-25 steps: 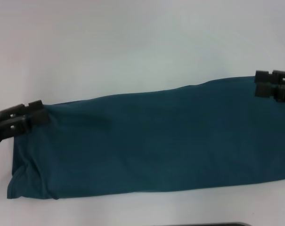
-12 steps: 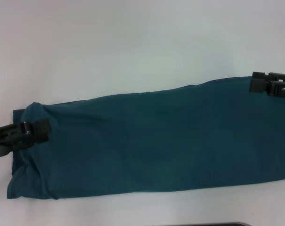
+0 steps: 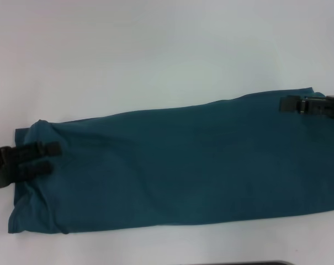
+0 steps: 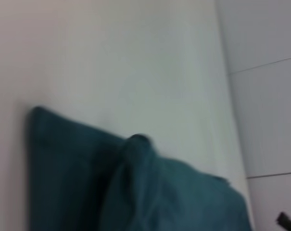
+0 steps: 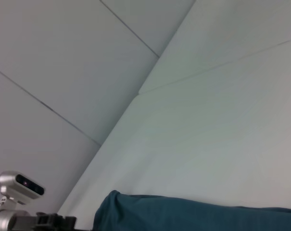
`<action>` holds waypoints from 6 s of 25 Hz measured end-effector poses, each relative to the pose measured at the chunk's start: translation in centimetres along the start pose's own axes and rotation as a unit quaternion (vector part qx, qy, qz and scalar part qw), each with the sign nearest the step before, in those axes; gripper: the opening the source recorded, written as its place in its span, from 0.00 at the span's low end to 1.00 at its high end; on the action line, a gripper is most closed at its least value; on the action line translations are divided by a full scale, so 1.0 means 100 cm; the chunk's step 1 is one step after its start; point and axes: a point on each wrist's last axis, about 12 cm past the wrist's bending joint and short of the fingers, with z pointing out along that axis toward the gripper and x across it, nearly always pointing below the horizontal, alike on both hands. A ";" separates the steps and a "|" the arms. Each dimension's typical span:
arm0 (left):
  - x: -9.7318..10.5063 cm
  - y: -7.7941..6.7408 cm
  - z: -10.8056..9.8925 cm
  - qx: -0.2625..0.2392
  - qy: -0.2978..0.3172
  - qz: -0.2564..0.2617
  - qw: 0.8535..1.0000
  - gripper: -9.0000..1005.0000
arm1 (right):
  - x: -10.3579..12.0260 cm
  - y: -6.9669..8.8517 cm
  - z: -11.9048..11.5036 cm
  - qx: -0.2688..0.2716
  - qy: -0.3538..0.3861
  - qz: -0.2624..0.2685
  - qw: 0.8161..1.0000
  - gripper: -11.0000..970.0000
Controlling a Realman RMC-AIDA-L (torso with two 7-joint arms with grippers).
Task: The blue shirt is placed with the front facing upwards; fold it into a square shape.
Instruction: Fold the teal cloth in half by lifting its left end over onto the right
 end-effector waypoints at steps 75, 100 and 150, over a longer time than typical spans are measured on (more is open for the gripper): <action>-0.015 0.008 -0.005 -0.062 -0.004 -0.021 0.998 0.87 | 0.000 0.002 0.008 -0.013 -0.008 0.026 1.000 0.91; -0.038 0.000 0.022 -0.048 -0.070 -0.012 0.996 0.86 | -0.002 0.001 0.009 -0.011 -0.007 0.027 1.000 0.91; 0.009 0.003 -0.010 -0.044 0.052 -0.014 0.998 0.86 | -0.001 -0.002 0.007 -0.001 -0.012 0.044 0.999 0.91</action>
